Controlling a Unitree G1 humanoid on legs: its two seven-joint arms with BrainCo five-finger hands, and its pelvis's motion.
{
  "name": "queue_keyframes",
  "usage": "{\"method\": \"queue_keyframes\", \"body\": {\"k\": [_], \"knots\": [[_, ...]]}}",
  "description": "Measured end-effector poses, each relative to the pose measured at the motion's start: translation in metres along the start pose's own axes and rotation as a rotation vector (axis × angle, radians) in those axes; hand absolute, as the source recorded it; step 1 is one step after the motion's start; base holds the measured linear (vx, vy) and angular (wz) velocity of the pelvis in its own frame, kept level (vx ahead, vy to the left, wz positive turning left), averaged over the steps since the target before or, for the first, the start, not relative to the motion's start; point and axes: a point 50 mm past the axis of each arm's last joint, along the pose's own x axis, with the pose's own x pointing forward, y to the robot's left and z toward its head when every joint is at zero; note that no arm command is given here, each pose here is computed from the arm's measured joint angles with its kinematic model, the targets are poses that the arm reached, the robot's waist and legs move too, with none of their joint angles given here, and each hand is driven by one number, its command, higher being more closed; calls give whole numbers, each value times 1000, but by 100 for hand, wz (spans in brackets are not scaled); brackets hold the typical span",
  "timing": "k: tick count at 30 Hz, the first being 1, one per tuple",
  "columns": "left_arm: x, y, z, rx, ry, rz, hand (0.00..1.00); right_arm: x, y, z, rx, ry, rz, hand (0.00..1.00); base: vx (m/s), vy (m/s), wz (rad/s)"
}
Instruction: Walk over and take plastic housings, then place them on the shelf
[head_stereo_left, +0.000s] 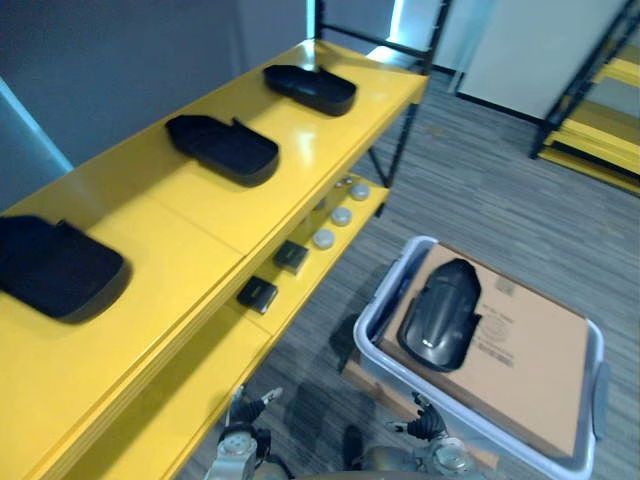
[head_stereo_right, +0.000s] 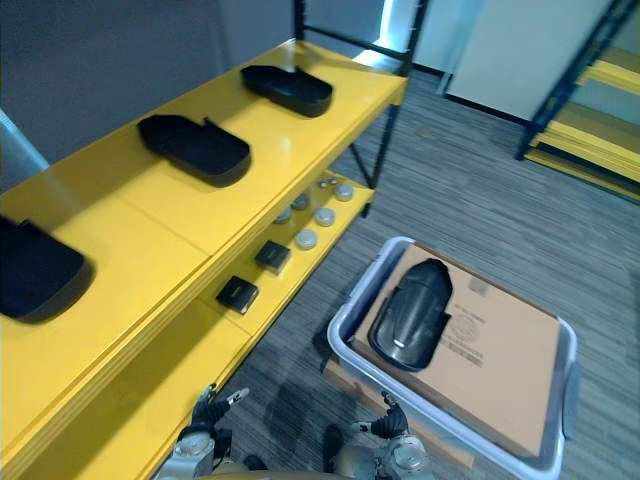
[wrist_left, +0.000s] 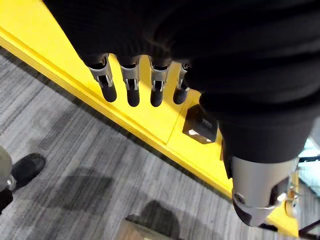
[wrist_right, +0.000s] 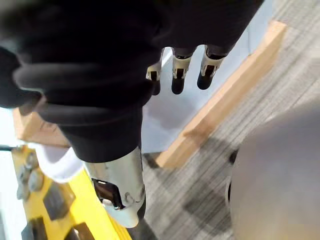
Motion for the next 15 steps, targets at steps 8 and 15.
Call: {"method": "queue_keyframes", "body": {"k": [8, 15], "knots": [[-4, -14, -5, -23, 27, -49, 0, 0, -25, -7, 94, 32, -104, 0, -5, -104, -79], [-8, -15, -14, -58, 57, -47, 0, -7, -48, -29, 173, 91, -198, 0, 68, 84, -55]]}}
